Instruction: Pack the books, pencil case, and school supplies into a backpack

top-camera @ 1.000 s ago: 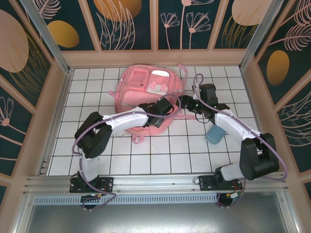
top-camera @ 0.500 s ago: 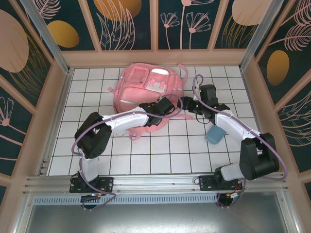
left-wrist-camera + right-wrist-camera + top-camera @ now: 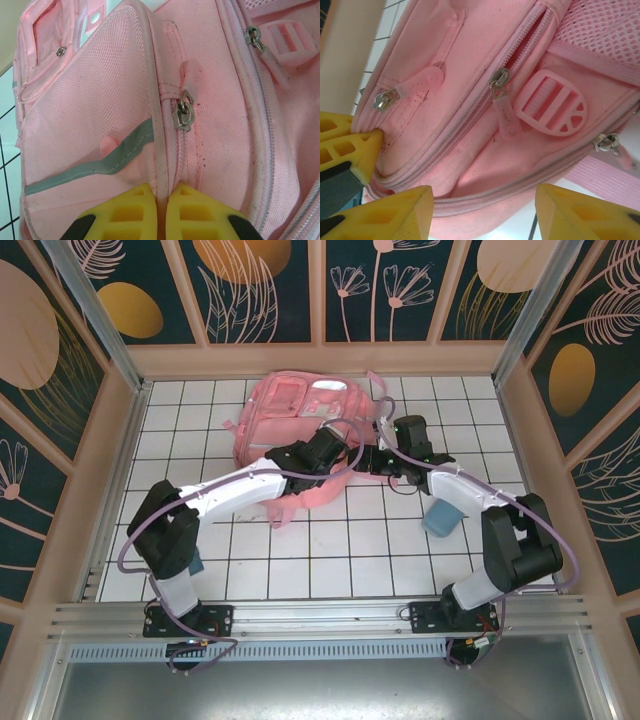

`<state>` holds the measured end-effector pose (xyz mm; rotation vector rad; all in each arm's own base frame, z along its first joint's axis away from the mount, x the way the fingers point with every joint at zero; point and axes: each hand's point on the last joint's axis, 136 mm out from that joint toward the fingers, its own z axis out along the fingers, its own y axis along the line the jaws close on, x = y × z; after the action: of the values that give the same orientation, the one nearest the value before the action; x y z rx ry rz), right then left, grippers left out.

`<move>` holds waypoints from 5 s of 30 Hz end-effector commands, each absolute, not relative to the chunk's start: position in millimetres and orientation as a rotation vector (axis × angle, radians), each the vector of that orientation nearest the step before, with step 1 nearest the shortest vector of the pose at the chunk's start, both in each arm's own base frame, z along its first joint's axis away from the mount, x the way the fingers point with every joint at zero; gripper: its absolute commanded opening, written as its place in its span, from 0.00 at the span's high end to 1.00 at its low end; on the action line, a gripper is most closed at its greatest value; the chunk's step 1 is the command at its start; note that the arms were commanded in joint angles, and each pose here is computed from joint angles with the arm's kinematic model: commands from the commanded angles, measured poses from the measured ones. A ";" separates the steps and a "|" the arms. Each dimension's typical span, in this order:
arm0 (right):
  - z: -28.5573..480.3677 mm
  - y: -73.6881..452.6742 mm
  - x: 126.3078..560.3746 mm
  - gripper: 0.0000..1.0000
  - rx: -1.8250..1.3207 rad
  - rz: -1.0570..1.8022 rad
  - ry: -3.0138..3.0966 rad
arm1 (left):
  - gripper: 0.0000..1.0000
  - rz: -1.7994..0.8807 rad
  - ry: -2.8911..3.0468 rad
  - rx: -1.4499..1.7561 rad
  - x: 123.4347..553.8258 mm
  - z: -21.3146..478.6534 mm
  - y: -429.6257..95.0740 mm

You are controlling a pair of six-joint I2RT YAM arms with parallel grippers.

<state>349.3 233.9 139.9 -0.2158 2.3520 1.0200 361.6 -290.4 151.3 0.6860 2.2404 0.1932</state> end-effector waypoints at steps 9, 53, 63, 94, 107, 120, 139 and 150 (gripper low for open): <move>91.2 245.8 341.2 0.63 -0.249 1.092 2.396 | 1.00 -0.030 2.006 0.503 369.7 250.4 -305.0; 141.3 262.8 337.7 1.00 -0.640 1.208 2.242 | 1.00 -0.048 2.032 0.456 369.2 233.5 -303.6; 161.3 306.7 266.3 0.97 -0.608 1.423 2.143 | 1.00 -0.169 2.062 0.442 369.8 220.6 -323.3; 193.5 278.3 337.4 0.48 0.248 1.611 2.197 | 1.00 -0.299 2.037 0.412 350.6 220.8 -316.6; 202.7 309.9 340.8 0.62 0.200 1.785 2.120 | 0.69 -0.297 2.164 0.197 341.6 222.5 -289.4; 229.6 319.1 338.9 0.67 0.161 1.884 2.034 | 0.47 -0.863 2.333 -0.040 273.5 191.5 -291.1; 227.5 323.1 336.0 0.93 0.162 1.871 2.066 | 0.76 -0.836 2.407 -0.132 292.3 143.5 -290.8; 226.3 322.6 337.9 0.99 0.179 1.848 2.073 | 0.86 -0.933 2.403 -0.119 291.4 139.6 -295.1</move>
<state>334.9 311.6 178.6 0.3337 2.2186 1.7934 288.6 -292.3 140.9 -0.1208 2.4182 -0.9018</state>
